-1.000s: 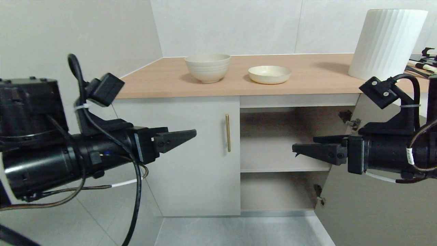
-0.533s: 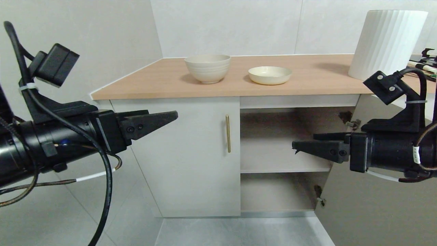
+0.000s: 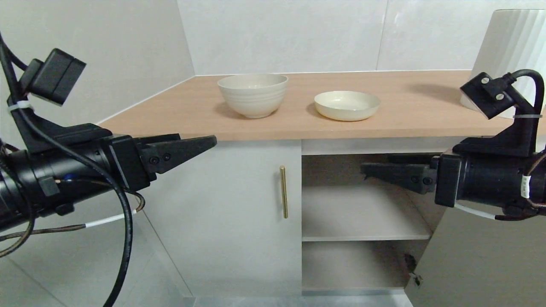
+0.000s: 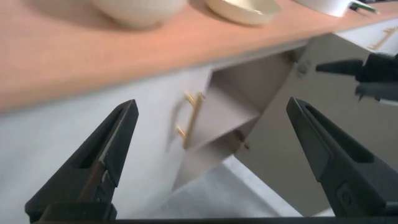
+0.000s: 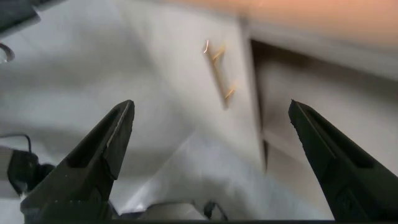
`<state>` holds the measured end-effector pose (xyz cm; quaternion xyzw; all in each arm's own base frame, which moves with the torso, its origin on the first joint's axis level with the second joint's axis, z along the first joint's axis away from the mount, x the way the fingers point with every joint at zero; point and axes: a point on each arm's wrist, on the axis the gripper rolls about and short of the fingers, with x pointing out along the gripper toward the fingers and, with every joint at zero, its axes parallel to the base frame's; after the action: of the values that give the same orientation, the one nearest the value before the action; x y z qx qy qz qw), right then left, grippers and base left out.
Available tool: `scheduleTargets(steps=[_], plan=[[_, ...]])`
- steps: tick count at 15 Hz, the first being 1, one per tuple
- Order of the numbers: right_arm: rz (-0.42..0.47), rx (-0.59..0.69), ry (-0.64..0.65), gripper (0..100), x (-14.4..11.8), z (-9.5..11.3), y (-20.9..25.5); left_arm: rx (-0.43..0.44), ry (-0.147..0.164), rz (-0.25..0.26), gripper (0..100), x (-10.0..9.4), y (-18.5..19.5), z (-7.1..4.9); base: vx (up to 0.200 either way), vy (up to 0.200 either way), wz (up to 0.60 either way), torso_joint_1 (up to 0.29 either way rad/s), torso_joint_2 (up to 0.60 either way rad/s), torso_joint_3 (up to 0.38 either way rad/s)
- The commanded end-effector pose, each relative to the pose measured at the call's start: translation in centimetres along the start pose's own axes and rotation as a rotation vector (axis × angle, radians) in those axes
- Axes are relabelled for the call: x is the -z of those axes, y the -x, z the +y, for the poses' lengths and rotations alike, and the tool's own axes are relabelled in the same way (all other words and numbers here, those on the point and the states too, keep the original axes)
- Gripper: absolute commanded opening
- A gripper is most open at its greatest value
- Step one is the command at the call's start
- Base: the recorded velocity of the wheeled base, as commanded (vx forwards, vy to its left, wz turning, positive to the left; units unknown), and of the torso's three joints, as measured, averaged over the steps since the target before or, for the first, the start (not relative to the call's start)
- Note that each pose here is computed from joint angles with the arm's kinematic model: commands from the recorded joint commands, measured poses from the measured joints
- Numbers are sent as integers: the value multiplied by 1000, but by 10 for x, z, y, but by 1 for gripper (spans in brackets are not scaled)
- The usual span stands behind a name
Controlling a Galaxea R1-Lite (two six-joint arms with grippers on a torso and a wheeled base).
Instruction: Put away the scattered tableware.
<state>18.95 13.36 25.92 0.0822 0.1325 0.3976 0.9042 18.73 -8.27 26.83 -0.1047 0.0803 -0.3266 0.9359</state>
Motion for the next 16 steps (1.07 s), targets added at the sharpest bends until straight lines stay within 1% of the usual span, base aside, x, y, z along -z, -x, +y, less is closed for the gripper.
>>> scheduleTargets(steps=[1, 6, 10, 15, 16], plan=[[-33, -10, 4, 100, -2, 0, -4, 2, -5, -13, 100, -2, 5, -2, 0, 0, 0, 0, 0, 0], [-59, 18, 10, 100, -2, -2, -8, 3, -5, -17, 100, -3, 5, -2, 0, 0, 0, 0, 0, 0], [-60, 58, 10, 100, -1, -4, -10, 3, -2, -7, 100, -1, 3, -1, 0, 0, 0, 0, 0, 0], [-49, 51, 14, 100, 2, -2, -11, 2, -1, -2, 100, 0, 2, -1, 0, 0, 0, 0, 0, 0], [-47, 50, 14, 100, 3, -2, -11, 4, 0, -1, 100, 0, 2, -1, 0, 0, 0, 2, -173, -193]])
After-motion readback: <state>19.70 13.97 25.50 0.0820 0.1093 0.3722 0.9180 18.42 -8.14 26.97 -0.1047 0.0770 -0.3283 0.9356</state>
